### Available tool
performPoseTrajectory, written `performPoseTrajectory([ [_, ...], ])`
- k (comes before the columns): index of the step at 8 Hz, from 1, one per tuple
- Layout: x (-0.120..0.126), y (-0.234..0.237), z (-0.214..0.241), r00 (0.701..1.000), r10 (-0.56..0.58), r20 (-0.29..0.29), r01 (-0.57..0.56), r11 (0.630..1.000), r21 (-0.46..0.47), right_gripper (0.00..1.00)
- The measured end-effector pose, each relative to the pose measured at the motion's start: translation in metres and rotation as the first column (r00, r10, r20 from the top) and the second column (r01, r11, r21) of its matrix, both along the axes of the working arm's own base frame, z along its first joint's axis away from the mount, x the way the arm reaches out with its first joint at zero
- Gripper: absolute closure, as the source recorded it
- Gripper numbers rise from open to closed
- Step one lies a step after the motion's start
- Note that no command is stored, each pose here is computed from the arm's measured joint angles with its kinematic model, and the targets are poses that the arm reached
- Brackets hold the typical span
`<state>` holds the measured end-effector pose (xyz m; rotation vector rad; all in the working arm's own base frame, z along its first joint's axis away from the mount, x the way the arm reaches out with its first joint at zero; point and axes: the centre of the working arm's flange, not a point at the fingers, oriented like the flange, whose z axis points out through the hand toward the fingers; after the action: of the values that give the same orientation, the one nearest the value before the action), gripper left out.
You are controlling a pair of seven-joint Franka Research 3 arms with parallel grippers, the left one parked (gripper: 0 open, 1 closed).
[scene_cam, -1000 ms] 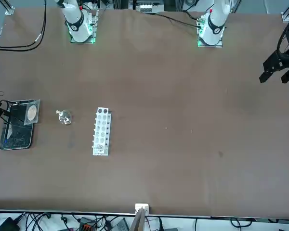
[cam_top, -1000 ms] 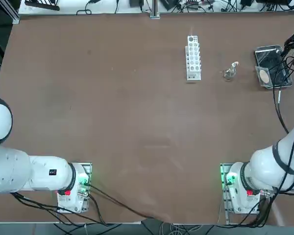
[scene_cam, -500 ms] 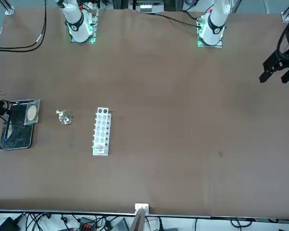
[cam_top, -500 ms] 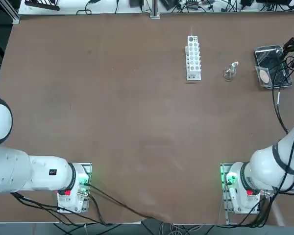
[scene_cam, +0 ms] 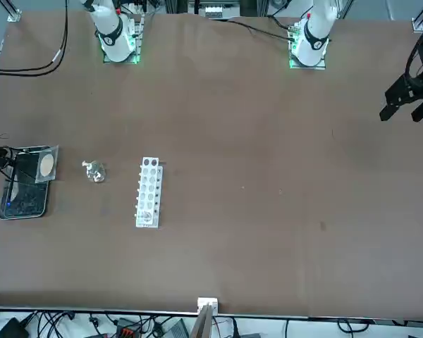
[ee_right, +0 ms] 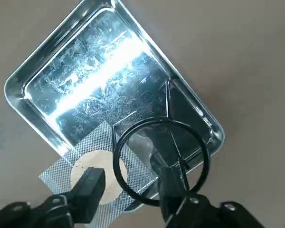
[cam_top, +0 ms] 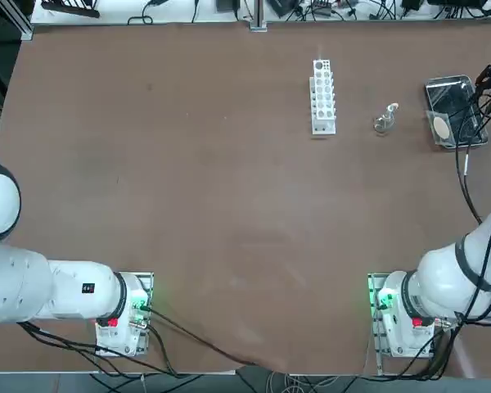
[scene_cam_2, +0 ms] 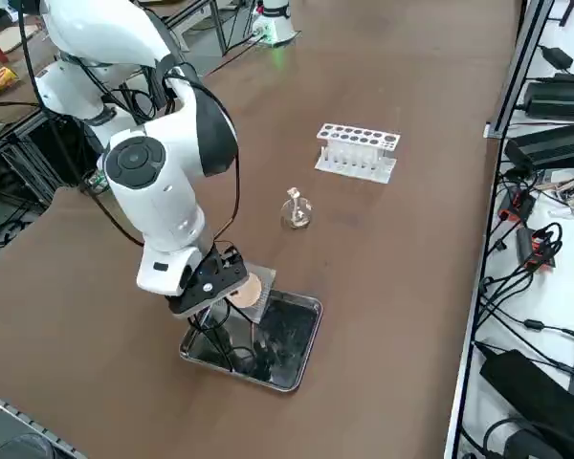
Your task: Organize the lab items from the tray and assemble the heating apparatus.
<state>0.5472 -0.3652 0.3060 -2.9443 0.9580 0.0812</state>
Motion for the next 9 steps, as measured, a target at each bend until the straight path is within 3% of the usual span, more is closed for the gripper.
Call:
performPoseTrajectory([
  [2,0.0005,-0.0003,0.0003,1.000,0.001,0.004,-0.001,1.000,-0.003,0.41],
  [9,0.0036,-0.0001,-0.0066,1.000,0.004,0.009,-0.004,1.000,-0.017,0.51],
])
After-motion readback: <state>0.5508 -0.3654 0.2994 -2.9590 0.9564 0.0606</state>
